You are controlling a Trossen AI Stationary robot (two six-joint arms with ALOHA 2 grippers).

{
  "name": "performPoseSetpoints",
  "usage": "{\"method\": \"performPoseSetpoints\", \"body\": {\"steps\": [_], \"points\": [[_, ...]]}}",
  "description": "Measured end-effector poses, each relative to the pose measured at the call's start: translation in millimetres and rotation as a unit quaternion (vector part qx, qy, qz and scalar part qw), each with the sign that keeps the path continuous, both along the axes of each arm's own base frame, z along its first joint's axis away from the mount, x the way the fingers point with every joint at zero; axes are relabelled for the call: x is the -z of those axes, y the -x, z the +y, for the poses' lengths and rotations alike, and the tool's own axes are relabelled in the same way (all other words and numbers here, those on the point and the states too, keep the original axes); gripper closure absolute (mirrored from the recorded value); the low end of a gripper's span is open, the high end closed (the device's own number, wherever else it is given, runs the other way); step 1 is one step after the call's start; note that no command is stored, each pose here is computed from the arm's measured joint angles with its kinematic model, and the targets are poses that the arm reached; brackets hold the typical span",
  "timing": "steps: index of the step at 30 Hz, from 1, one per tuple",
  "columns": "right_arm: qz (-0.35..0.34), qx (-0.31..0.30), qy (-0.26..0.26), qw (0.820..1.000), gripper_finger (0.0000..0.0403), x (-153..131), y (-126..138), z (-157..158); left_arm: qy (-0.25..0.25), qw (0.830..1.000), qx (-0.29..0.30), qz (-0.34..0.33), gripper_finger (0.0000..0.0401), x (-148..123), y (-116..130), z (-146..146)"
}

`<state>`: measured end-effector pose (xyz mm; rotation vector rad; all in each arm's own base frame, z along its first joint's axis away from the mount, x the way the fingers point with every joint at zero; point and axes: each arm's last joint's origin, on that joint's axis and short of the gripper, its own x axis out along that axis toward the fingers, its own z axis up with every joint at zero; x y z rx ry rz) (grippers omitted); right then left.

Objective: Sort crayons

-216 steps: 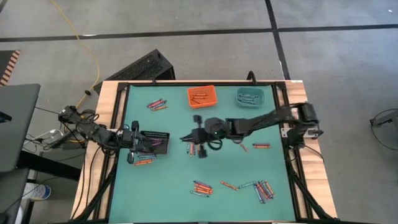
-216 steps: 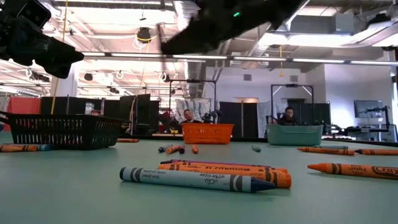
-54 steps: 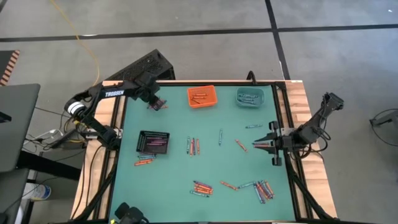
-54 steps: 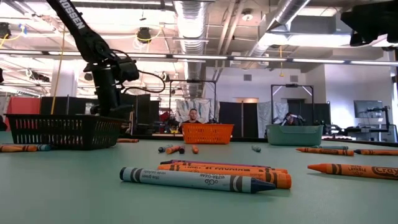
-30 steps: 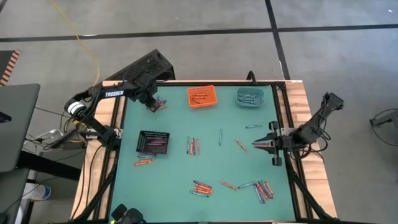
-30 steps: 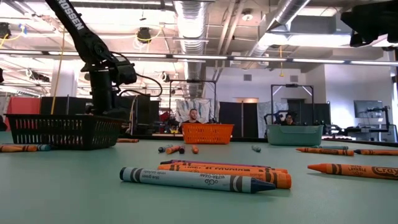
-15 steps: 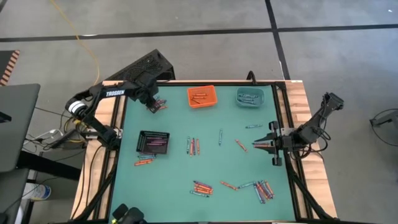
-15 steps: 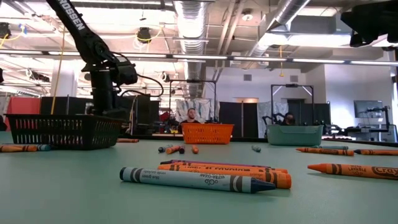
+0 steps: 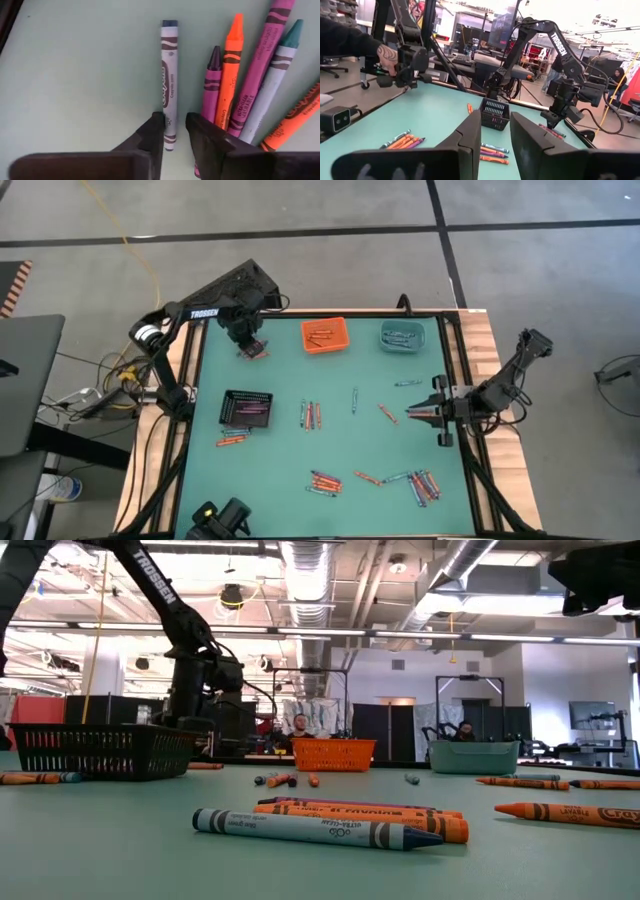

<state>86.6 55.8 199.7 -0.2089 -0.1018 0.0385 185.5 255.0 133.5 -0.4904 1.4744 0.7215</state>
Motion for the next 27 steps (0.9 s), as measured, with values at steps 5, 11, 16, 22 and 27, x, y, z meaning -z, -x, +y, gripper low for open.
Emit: {"method": "performPoseSetpoints", "body": {"steps": [5, 11, 16, 22, 27], "points": [[0.003, 0.0, -0.001, 1.0, 0.0296, 1, 0, 0, -0.002, 1.0, -0.001, -0.003, 0.039, -1, 0, -1], [0.004, -0.001, -0.013, 1.0, 0.0296, 1, 0, 0, -0.021, 1.0, -0.004, -0.016, 0.0392, -12, 1, -3], [0.004, -0.001, -0.014, 1.0, 0.0296, 1, 0, 0, -0.06, 0.997, -0.002, -0.055, 0.0393, -35, -3, -7], [0.004, -0.001, -0.014, 1.0, 0.0296, 1, 0, 0, -0.082, 0.988, 0.011, -0.129, 0.0394, -59, -14, -17], [0.004, -0.001, -0.014, 1.0, 0.0296, 1, 0, 0, -0.066, 0.963, 0.056, -0.254, 0.0394, -70, -44, -30]]}}
